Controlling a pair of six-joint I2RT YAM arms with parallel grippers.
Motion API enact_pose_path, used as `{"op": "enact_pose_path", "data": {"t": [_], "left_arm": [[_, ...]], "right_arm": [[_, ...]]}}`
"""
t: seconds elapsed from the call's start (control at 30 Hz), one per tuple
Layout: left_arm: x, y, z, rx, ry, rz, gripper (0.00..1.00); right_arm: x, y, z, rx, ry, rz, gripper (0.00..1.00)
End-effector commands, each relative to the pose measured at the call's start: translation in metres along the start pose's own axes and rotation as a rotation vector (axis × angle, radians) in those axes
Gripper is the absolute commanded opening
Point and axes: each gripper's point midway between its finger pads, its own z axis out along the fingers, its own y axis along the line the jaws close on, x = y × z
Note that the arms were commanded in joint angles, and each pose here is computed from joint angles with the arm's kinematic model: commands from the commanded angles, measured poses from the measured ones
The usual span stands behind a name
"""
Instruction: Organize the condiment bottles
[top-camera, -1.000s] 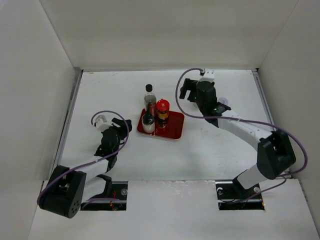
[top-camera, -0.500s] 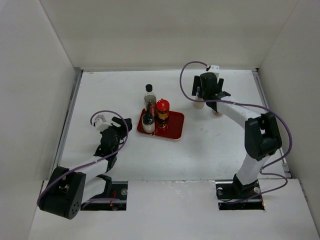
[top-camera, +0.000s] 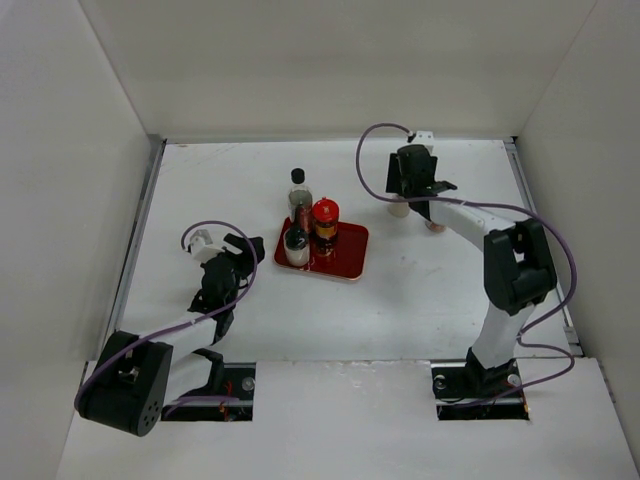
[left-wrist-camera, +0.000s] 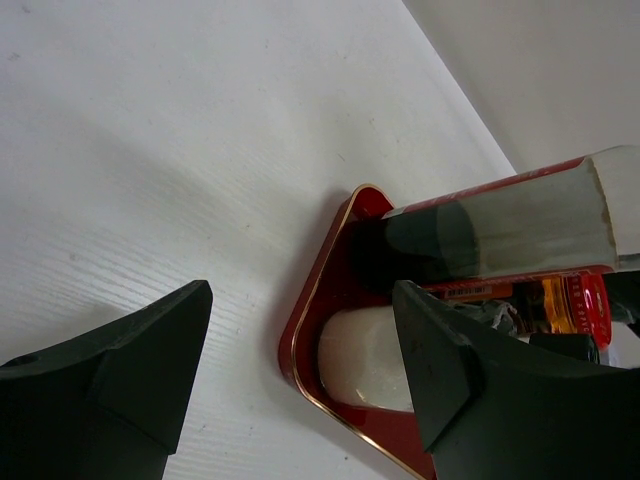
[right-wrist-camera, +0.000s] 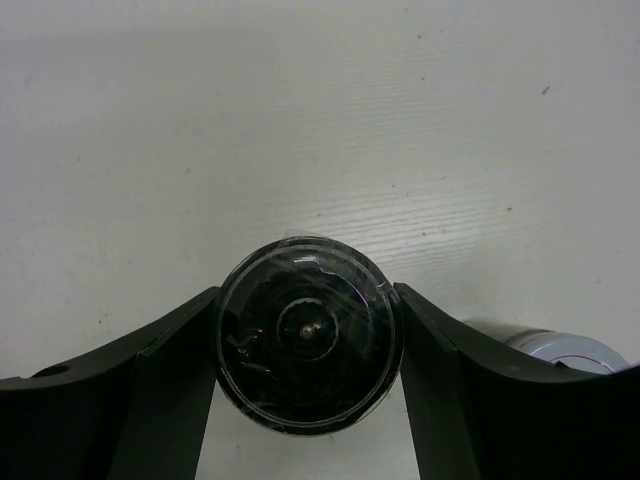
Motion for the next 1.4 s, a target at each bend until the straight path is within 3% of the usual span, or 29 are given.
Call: {"op": "enact_pose_path", "data": {"t": [0.0,0.23,0.57,0.87,1.17,1.37], "left_arm": [[-0.014,-0.02,0.0,0.069,-0.042,-0.025,0.72],[-0.012,-0.022,0.0,0.076,-0.034,-0.023,0.72],[-0.012,-0.021,0.001,0.072,-0.037,-0.025,0.72],[-0.014,-0.022,-0.001,0.077,-0.045,-0.026,0.72],[-0.013,-0.021,-0.001,0.074,-0.044,-0.023,0.72],[-0.012,-0.022,0.0,0.076,-0.04,-0.022,0.71]], "right_arm": [[-0.058,0.004,-0.037,-0.022,-0.181,0.075,0.5],[-0.038,0.039,-0.126,-0.179,-0.24,0.096,0.51],[-0.013,0.138,-0.218,-0.511,-0.29,0.076,0.51],[-0.001,0.196,-0.214,-0.568,-0.334,0.06,0.51],[0.029,0.206,-0.187,-0.509,-0.329,0.025,0.54],[0.045,0.212,-0.187,-0.524,-0.299,-0.003,0.77]]}}
